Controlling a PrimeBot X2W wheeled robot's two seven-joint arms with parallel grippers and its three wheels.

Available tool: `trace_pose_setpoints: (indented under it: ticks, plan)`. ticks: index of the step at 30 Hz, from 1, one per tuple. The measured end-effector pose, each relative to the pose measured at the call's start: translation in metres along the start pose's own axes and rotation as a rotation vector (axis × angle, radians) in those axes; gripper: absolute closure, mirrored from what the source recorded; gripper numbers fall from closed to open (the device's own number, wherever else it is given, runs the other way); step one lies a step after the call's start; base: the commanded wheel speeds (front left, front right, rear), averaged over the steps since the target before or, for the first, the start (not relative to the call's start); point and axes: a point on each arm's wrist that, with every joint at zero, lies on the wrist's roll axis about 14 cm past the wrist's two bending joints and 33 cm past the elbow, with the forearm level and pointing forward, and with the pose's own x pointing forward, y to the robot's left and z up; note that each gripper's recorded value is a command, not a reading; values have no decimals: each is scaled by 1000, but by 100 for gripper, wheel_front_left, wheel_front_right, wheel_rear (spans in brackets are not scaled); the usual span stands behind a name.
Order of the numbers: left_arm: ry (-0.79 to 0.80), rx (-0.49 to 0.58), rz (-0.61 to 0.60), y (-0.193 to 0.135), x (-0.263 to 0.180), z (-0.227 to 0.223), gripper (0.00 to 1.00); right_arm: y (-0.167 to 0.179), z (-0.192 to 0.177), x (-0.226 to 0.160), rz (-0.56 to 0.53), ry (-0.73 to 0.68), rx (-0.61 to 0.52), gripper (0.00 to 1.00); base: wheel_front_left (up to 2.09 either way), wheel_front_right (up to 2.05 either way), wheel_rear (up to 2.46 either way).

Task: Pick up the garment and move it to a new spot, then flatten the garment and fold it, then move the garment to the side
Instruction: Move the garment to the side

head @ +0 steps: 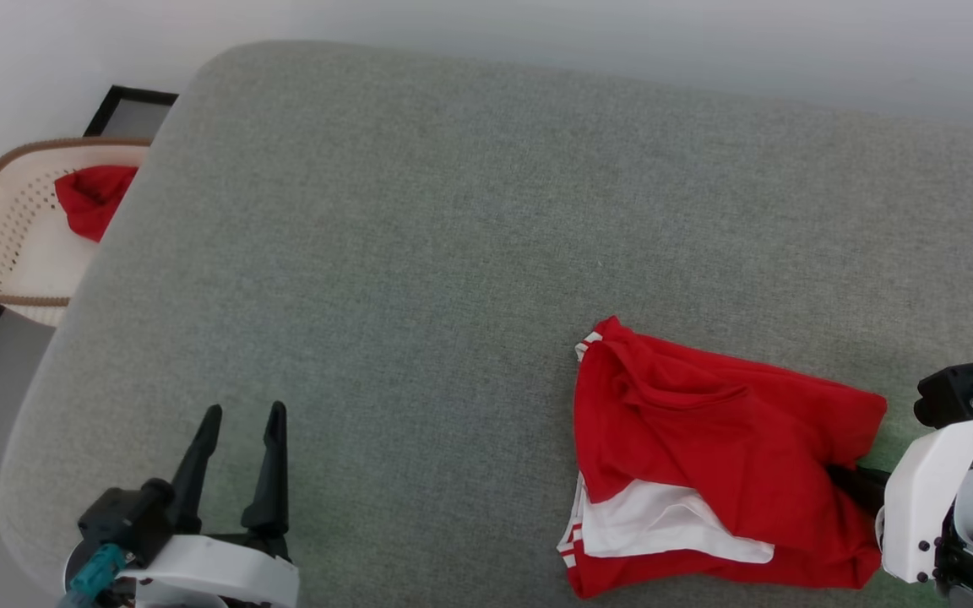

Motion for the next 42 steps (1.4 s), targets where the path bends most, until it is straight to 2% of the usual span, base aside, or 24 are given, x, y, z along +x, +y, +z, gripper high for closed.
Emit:
trace_pose_setpoints:
  ticks: [5, 9, 23, 33, 42]
  plan:
    - [-16, -4, 0, 1, -1, 5, 0, -2, 14, -13, -19, -30, -41, 100, 0, 0, 0]
    - [-28, -3, -17, -4, 1, 8, 0, -11, 43, -32, -63, -102, -97, 100, 0, 0, 0]
    - [-72, 6, -134, -43, 25, 19, 0, -75, 106, -110, -332, -244, -280, 100, 0, 0, 0]
    - [-102, 28, -226, -77, 63, 22, 0, -136, 129, -147, -507, -307, -317, 100, 0, 0, 0]
    - [-84, 47, -304, -105, 101, 4, 0, -214, 127, -180, -702, -310, -354, 100, 0, 0, 0]
